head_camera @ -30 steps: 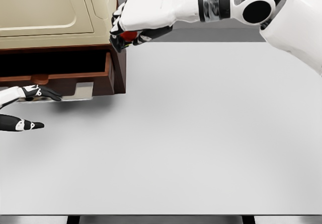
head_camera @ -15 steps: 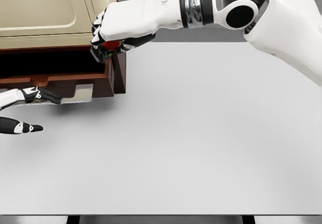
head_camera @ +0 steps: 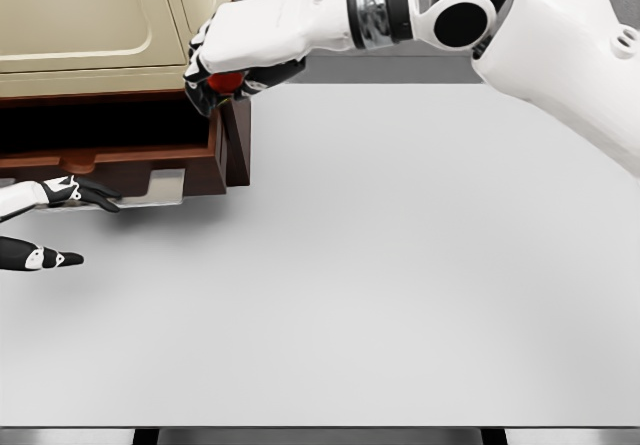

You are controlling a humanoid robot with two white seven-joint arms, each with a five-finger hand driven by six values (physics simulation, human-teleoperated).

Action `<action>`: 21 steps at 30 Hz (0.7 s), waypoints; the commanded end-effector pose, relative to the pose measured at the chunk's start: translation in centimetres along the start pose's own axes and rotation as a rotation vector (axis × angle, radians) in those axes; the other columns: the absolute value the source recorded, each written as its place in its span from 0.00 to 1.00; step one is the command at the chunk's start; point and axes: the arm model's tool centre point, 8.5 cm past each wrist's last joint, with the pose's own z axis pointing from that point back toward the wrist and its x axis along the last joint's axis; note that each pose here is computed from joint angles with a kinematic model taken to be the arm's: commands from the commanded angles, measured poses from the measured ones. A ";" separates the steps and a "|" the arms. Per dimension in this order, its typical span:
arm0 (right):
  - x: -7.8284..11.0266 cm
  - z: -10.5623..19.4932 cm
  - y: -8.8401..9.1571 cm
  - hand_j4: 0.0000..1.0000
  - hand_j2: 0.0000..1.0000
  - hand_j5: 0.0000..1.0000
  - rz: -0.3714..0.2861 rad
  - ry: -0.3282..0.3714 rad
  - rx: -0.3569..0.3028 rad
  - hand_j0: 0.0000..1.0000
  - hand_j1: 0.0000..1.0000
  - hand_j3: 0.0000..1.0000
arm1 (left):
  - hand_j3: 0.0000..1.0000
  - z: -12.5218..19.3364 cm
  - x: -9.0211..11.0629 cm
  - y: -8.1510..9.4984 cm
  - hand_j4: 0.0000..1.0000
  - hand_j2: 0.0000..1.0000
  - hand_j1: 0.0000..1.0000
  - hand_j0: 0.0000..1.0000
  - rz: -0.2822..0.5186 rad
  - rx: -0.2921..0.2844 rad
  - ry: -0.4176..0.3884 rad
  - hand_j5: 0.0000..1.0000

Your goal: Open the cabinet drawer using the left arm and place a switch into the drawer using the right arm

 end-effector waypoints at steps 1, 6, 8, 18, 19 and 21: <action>0.4 -0.9 -0.2 0.46 0.46 0.46 -0.003 -0.017 -0.001 0.46 0.46 0.46 | 0.75 0.0 0.1 0.1 0.75 0.75 0.75 0.75 -0.007 -0.006 -0.003 0.75; 0.9 -2.0 -0.4 0.46 0.46 0.46 0.003 -0.038 0.005 0.46 0.46 0.46 | 0.77 0.1 0.3 0.8 0.77 0.77 0.77 0.77 -0.022 0.011 -0.005 0.77; 1.1 -2.3 -0.5 0.46 0.46 0.46 0.005 -0.045 0.003 0.46 0.46 0.46 | 0.77 0.1 0.3 0.8 0.77 0.77 0.77 0.77 -0.022 0.015 -0.005 0.77; 5.7 -0.5 -2.0 0.75 0.75 0.75 0.122 -0.148 -0.019 0.75 0.75 0.75 | 0.77 0.4 0.6 1.8 0.77 0.77 0.77 0.77 -0.039 0.036 -0.003 0.77; 5.6 1.2 -1.8 0.71 0.71 0.71 0.133 -0.128 -0.012 0.71 0.71 0.71 | 0.77 0.4 0.5 2.0 0.77 0.77 0.77 0.77 -0.040 0.040 -0.003 0.77; 4.9 4.5 -1.0 0.78 0.78 0.78 0.136 -0.071 0.010 0.78 0.78 0.78 | 0.77 0.4 0.8 2.3 0.77 0.77 0.77 0.77 -0.047 0.046 -0.008 0.77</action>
